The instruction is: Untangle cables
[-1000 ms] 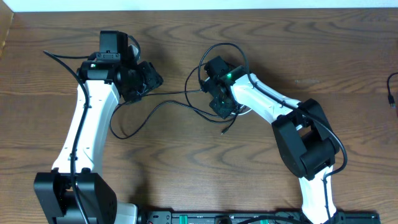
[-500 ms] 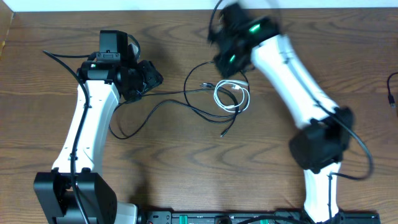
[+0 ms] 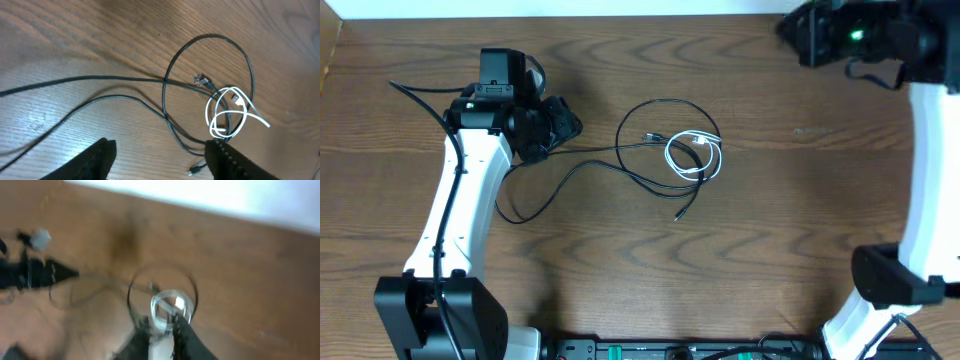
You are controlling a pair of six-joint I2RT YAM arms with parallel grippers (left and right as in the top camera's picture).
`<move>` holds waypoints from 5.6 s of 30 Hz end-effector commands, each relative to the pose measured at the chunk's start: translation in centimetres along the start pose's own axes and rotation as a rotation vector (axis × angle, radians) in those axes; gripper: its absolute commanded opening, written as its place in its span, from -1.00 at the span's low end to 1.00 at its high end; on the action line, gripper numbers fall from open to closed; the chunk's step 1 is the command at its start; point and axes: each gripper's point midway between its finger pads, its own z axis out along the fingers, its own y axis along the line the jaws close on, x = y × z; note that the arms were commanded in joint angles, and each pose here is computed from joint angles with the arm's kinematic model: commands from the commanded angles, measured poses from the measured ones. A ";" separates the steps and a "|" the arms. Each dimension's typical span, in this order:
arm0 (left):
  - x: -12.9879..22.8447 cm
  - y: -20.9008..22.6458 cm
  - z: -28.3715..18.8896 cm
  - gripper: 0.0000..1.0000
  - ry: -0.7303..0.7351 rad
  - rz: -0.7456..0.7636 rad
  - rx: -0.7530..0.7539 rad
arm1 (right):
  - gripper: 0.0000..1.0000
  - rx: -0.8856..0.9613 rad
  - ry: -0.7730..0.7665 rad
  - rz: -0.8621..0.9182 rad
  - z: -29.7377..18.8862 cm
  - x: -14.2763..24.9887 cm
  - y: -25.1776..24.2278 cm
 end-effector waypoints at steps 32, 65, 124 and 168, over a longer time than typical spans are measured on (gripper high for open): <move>-3.0 4.3 -1.1 0.82 -0.069 -0.104 -0.035 | 0.18 -0.366 0.828 -0.327 28.2 25.3 2.5; -2.8 4.3 -1.1 0.82 -0.061 -0.106 -0.037 | -0.98 -0.298 0.973 -0.261 29.3 32.0 2.5; -2.4 4.5 -1.1 0.82 -0.044 -0.113 -0.046 | -0.98 0.363 0.123 0.392 0.6 3.0 -13.4; -1.2 -0.6 -2.0 0.83 -0.059 0.113 0.155 | 0.99 0.246 0.118 0.559 -1.5 9.1 -26.6</move>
